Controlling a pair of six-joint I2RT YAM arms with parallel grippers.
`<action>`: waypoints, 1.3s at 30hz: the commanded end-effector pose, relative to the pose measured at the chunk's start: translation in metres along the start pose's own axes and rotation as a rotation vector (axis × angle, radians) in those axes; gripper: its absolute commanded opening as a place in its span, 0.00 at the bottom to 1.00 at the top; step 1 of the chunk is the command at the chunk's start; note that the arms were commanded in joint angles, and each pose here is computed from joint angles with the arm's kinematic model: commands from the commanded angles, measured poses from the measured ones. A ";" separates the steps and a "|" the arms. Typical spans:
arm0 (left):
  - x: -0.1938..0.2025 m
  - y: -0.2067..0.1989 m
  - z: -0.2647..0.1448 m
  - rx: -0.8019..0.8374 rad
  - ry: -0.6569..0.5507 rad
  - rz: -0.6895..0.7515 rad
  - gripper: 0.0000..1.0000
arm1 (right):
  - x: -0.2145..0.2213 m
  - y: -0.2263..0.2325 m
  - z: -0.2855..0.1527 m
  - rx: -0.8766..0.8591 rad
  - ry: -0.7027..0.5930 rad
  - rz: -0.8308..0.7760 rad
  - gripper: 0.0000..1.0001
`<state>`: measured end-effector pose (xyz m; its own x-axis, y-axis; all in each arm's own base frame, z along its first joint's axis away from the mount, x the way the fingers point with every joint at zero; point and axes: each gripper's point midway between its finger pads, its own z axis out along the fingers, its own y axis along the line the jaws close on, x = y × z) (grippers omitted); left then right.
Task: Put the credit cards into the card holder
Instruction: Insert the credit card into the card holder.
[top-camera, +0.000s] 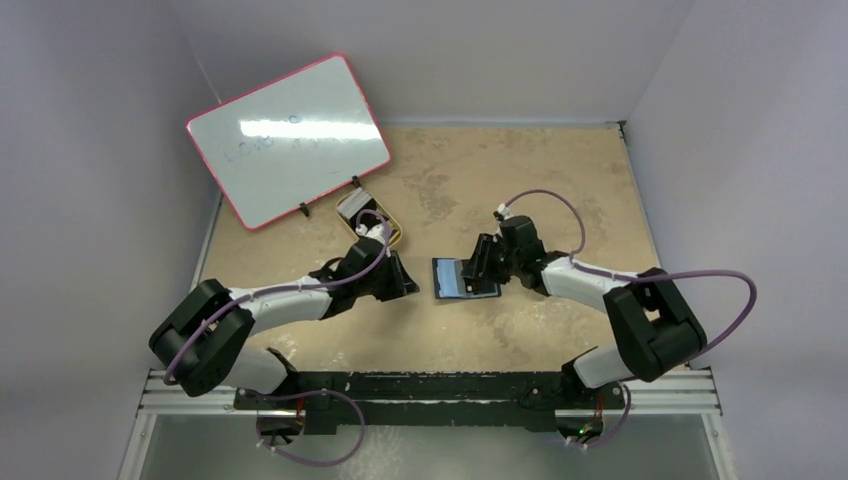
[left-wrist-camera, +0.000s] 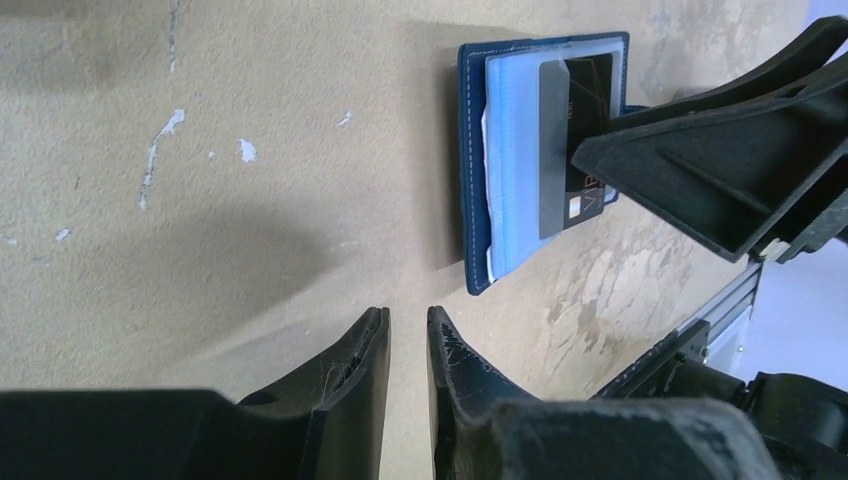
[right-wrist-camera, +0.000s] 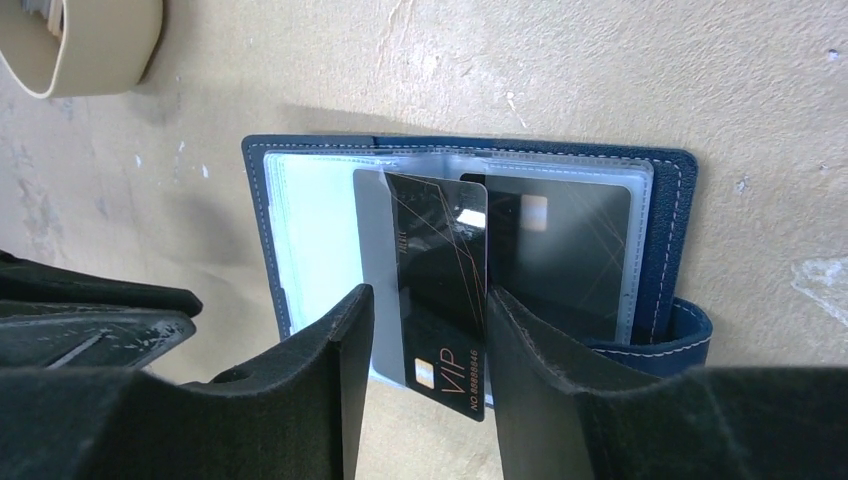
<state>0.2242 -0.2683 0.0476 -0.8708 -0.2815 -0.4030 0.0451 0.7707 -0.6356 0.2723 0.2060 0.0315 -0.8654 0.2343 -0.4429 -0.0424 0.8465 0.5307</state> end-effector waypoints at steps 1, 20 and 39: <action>-0.025 -0.041 0.001 0.125 -0.068 -0.006 0.20 | -0.009 0.000 -0.007 0.024 -0.012 -0.047 0.48; -0.013 -0.075 0.039 0.334 0.028 -0.055 0.38 | -0.012 0.003 -0.021 0.045 -0.004 -0.073 0.49; -0.008 -0.074 0.051 0.356 0.043 -0.053 0.21 | -0.008 0.013 -0.011 -0.054 -0.007 -0.113 0.42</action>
<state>0.2441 -0.3355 0.0368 -0.9127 -0.2742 -0.3030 0.0926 0.5834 -0.8069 0.2721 0.2006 0.0340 -0.8672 0.1635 -0.4704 -0.0949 0.8730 0.4784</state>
